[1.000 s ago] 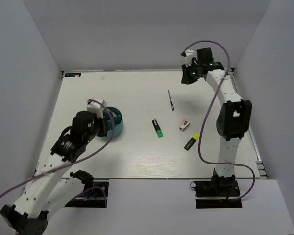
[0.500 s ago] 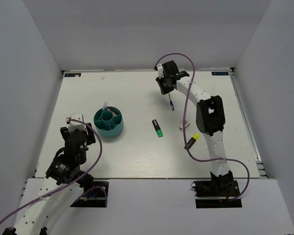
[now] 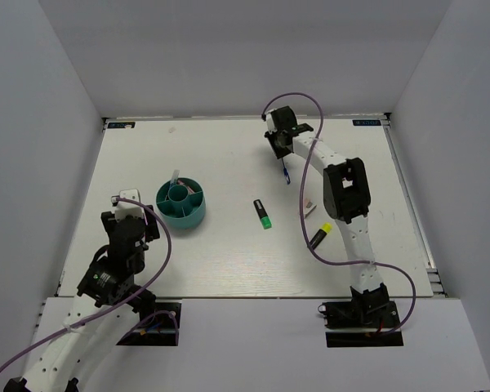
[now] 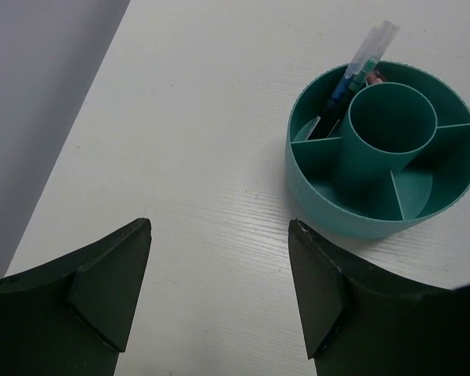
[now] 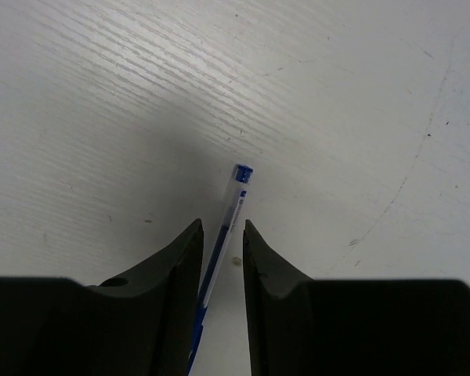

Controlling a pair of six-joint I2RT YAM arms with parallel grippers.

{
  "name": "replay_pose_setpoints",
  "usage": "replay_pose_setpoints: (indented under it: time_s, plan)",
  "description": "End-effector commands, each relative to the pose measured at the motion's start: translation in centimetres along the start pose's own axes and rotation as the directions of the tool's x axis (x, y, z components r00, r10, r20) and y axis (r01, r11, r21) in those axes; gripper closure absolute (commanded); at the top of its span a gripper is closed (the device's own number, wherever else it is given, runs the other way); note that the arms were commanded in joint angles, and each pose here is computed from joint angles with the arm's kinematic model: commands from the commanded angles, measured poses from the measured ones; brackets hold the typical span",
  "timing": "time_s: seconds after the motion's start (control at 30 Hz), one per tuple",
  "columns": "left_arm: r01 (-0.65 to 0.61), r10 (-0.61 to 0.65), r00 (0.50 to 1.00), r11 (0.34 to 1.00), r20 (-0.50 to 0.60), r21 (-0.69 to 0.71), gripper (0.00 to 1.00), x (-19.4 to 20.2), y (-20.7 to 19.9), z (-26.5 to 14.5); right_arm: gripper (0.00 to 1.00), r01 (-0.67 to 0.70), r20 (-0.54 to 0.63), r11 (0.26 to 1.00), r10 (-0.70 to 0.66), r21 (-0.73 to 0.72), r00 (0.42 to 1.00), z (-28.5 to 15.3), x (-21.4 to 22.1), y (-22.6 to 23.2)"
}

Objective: Sort the stationery into containers
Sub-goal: Pick up the pen from the center of the board.

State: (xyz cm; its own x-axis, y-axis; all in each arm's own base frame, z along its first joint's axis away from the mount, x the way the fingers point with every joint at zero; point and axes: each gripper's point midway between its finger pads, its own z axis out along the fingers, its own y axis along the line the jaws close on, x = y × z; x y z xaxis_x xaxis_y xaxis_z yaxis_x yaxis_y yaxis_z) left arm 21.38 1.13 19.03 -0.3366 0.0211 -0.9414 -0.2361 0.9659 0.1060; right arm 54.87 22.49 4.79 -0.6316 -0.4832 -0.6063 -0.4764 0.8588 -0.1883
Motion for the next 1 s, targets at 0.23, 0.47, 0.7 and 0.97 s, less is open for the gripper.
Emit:
replay_pose_setpoints:
  time_s: [0.23,0.47,0.7,0.97]
  plan:
    - [-0.008,0.008,1.0,1.0,0.007,-0.02,0.19,-0.1,0.2,0.2,0.69,-0.009,0.005,1.0,0.009,0.01,1.0,1.3,-0.2,-0.4]
    - [-0.007,0.007,1.0,1.0,0.009,-0.022,0.19,-0.1,0.3,0.2,0.69,-0.078,-0.05,0.997,0.077,-0.015,0.996,1.7,1.4,-0.9]
    - [-0.01,0.01,1.0,1.0,0.011,-0.024,0.19,-0.1,0.4,0.2,0.74,-0.121,-0.161,0.987,0.103,-0.108,0.982,1.7,4.8,1.0]
    - [-0.006,0.006,1.0,0.999,0.019,-0.033,0.19,-0.3,0.6,0.2,0.86,-0.18,-0.299,0.959,0.11,-0.218,0.948,1.0,8.7,4.2]
